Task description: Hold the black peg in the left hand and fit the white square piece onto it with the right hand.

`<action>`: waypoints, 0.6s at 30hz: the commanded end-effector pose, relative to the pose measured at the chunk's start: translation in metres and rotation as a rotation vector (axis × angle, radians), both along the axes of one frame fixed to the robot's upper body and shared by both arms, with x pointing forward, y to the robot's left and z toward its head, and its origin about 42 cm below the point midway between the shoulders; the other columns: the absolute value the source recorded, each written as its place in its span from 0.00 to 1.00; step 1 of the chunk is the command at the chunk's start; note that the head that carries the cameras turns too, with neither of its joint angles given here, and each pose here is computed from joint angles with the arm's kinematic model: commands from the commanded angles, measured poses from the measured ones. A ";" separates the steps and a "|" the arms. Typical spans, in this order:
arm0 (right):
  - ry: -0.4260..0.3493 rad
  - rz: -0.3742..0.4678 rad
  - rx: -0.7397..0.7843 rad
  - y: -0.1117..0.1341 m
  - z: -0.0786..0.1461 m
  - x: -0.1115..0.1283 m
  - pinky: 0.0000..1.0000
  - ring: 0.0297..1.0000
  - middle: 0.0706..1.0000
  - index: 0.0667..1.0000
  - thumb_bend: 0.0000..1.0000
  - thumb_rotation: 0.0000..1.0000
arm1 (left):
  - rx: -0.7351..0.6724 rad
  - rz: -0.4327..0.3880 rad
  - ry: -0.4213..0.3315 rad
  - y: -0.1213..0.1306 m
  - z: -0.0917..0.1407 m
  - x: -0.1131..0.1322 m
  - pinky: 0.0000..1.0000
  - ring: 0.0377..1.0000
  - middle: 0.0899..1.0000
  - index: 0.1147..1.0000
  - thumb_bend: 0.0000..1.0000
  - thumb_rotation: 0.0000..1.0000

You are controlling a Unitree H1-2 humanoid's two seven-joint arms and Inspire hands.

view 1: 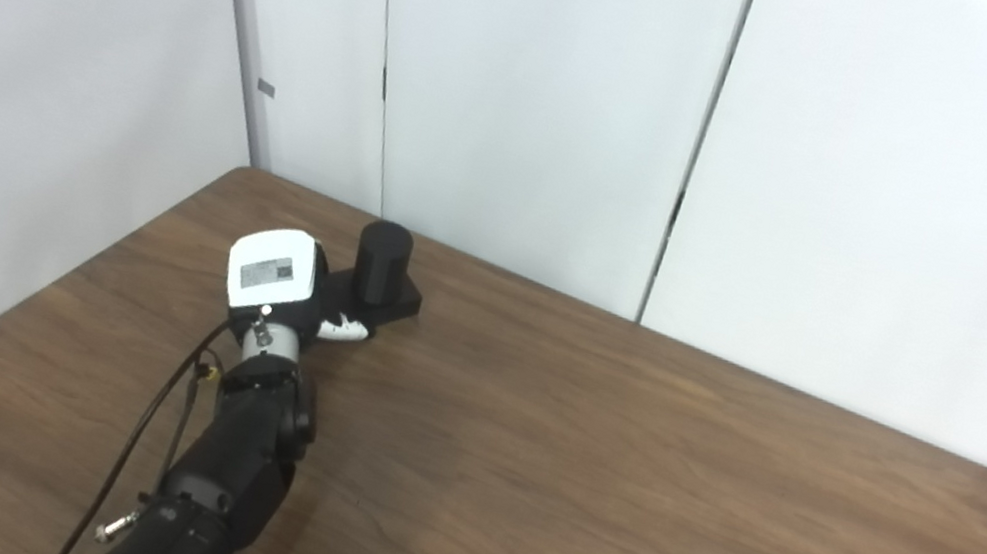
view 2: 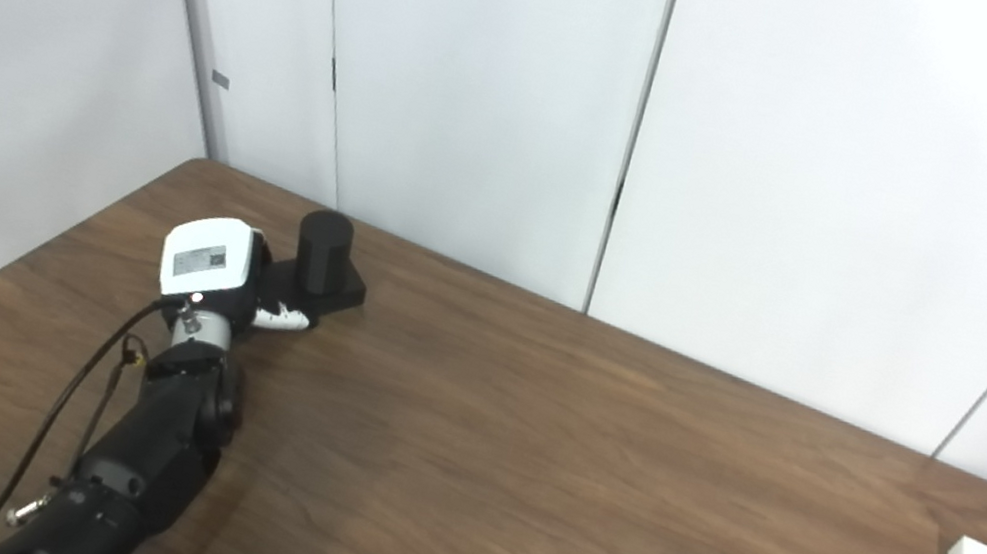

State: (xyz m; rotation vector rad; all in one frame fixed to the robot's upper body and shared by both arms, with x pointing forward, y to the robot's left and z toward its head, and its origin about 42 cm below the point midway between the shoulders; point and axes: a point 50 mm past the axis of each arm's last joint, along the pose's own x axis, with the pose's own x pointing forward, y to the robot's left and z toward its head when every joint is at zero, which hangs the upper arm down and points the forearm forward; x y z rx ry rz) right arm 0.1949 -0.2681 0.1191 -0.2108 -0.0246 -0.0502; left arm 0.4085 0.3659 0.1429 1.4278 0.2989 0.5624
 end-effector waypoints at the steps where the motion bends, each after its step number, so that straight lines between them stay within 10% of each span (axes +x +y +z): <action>1: -0.004 -0.001 0.004 0.000 0.002 -0.001 1.00 0.95 0.91 1.00 0.62 1.00 | 0.031 0.005 -0.044 0.010 0.013 0.003 0.77 0.75 0.63 0.41 0.52 0.05; 18: -0.007 -0.006 0.018 0.007 0.005 -0.002 1.00 0.99 0.92 1.00 0.58 1.00 | -0.237 -0.241 -0.174 -0.039 0.017 -0.052 0.78 0.78 0.67 0.42 0.52 0.05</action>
